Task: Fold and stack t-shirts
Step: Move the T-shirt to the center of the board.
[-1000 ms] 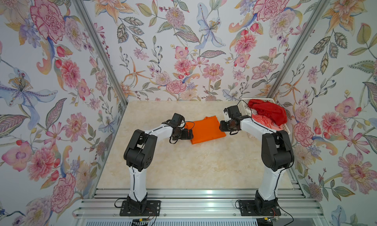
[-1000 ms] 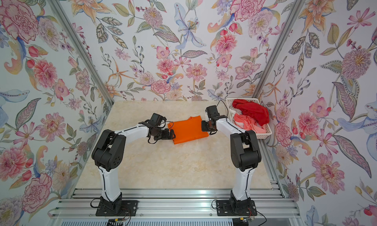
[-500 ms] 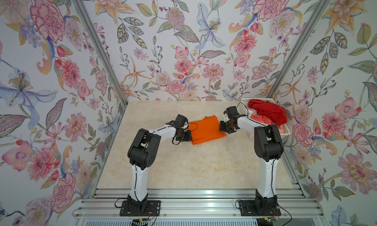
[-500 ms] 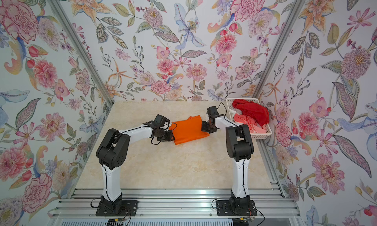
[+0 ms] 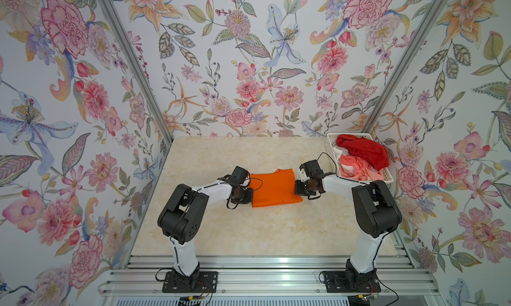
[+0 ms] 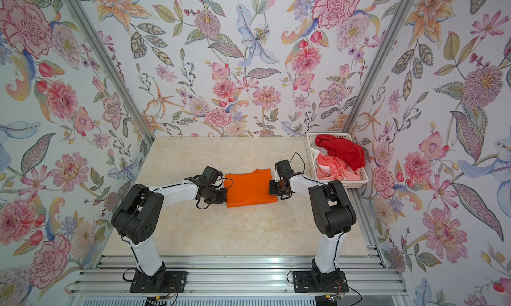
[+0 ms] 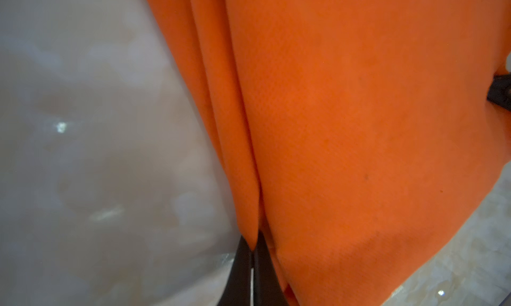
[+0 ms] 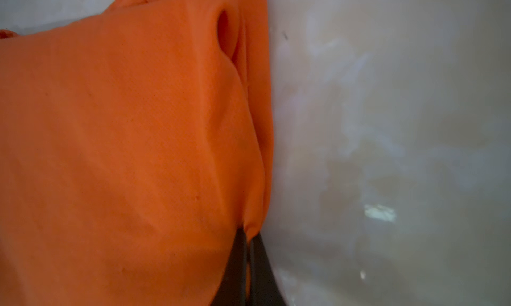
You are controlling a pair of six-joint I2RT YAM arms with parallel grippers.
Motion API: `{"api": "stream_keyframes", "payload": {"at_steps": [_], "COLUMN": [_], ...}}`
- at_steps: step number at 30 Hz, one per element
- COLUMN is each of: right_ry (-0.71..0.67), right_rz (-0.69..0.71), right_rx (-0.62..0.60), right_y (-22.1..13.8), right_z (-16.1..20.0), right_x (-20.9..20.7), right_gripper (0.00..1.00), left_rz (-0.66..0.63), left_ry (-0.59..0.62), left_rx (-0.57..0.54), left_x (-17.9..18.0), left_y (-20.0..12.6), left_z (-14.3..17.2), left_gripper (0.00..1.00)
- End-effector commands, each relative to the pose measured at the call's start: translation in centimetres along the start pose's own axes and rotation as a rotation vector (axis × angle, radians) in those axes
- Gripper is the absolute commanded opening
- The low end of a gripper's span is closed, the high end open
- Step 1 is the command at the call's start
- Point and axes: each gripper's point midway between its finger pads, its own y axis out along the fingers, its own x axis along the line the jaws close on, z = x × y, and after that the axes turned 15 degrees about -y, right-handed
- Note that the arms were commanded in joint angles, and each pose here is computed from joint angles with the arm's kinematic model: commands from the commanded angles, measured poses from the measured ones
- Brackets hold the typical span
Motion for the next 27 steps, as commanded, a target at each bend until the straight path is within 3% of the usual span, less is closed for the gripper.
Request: {"api": "stream_keyframes", "payload": {"at_steps": [1, 4, 7, 11, 13, 16, 21, 27], "right_ry": [0.023, -0.007, -0.014, -0.043, -0.062, -0.076, -0.035, -0.004], "right_rz": [0.123, 0.162, 0.191, 0.198, 0.195, 0.159, 0.079, -0.029], "right_rx": [0.190, 0.121, 0.025, -0.073, -0.123, -0.165, -0.167, -0.167], "right_y": [0.5, -0.8, -3.3, -7.3, -9.1, -9.9, -7.7, -5.0], "right_z": [6.8, 5.1, 1.8, -2.3, -4.2, -6.4, -8.0, -8.2], "right_x": [-1.7, -1.6, -1.5, -0.8, -0.5, -0.5, -1.3, -1.3], "right_gripper": [0.09, 0.28, 0.42, 0.45, 0.52, 0.52, 0.51, 0.51], "left_rz": [-0.173, -0.192, -0.180, -0.143, -0.133, -0.167, -0.175, 0.007], "left_ry": [-0.026, -0.016, 0.003, 0.040, 0.058, 0.070, 0.101, 0.164], "left_rx": [0.071, 0.030, -0.036, -0.149, -0.235, -0.350, -0.377, -0.398], "left_x": [4.0, 3.8, 2.5, 0.1, -0.7, -0.8, -1.5, -3.0], "left_y": [-0.4, -2.3, -5.1, -10.4, -13.3, -15.8, -14.6, -10.6], "left_z": [3.7, 3.0, 1.5, -0.7, -2.1, -4.2, -6.2, -7.4], "left_gripper": [0.11, 0.51, 0.66, 0.72, 0.80, 0.83, 0.79, 0.80]}}
